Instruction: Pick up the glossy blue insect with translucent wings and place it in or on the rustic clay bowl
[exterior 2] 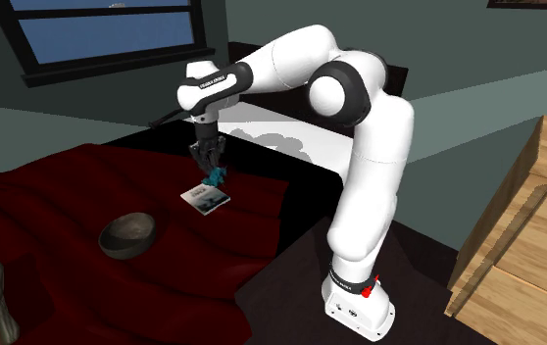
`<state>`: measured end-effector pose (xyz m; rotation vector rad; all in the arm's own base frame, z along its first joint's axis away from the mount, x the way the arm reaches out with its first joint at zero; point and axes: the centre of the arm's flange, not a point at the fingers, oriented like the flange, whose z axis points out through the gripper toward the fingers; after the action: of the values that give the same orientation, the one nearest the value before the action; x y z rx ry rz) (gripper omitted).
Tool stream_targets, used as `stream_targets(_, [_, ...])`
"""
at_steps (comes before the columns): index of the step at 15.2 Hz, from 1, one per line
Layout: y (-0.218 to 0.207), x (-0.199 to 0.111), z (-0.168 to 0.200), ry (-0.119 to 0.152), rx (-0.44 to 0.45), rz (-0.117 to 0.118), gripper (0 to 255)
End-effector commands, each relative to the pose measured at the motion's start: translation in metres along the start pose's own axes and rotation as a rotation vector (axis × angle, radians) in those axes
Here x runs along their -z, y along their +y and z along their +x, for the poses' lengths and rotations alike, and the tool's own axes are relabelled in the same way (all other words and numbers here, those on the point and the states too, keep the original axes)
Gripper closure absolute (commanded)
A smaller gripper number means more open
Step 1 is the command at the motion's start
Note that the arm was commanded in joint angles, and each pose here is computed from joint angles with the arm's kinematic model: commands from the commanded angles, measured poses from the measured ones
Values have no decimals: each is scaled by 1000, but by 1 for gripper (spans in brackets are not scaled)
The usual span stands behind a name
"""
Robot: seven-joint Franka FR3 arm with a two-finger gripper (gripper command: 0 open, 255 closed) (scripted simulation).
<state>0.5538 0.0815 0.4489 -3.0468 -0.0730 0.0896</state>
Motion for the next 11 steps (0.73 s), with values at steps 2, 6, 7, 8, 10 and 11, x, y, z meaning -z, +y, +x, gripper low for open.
stream_targets(2, [-40, 1, 10, 0, -1, 0, 255])
stream_targets(6, [-90, 3, 29, 0, -1, 0, 255])
stream_targets(7, [-102, 4, 33, 0, -1, 0, 255])
stream_targets(8, [-114, 4, 38, 0, -1, 0, 255])
stream_targets(10, [-139, 5, 47, 0, -1, 0, 255])
stream_targets(11, [-152, 5, 52, 0, -1, 0, 255])
